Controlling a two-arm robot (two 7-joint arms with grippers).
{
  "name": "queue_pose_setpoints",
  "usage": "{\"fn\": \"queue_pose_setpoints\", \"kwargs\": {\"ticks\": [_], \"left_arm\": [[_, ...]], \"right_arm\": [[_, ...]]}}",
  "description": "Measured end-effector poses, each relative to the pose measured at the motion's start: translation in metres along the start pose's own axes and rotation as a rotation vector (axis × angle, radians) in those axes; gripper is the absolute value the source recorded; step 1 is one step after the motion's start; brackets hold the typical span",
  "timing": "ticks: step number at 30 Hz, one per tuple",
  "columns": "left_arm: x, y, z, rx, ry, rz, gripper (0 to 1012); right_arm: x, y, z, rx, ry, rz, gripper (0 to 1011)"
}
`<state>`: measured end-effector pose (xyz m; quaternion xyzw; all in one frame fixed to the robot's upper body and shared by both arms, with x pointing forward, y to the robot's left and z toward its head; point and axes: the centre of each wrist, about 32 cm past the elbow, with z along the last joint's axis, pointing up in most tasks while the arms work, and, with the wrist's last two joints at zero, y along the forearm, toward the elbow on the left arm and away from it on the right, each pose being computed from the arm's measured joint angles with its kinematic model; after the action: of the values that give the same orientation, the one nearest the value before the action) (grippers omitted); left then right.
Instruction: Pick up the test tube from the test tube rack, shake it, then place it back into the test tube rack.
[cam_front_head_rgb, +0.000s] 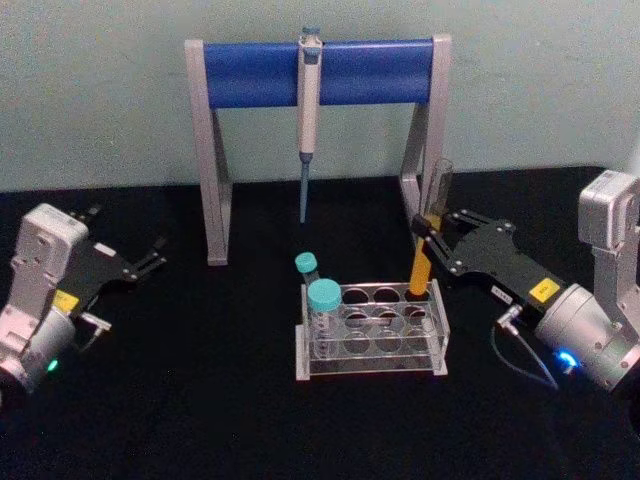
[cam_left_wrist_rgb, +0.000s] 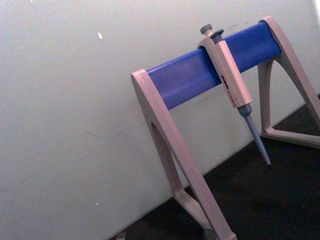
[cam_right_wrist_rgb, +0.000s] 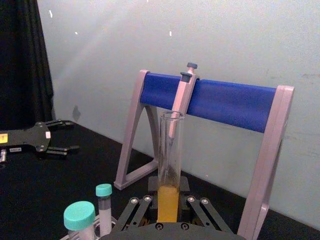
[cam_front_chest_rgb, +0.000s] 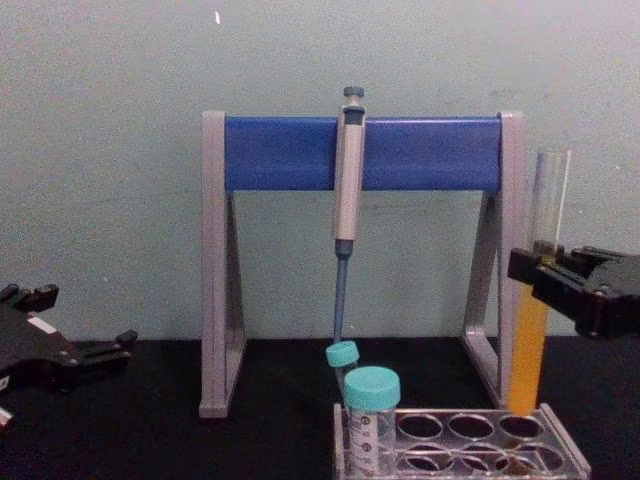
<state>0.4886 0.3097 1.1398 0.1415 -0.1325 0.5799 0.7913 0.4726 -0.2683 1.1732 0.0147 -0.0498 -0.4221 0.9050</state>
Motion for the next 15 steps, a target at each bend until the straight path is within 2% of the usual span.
{"fn": "queue_pose_setpoints", "kwargs": {"ticks": [15], "left_arm": [[0.0,0.0,0.0,0.0,0.0,0.0,1001]], "right_arm": [[-0.0011,-0.003,-0.0035,-0.005,0.005,-0.005,234]]}}
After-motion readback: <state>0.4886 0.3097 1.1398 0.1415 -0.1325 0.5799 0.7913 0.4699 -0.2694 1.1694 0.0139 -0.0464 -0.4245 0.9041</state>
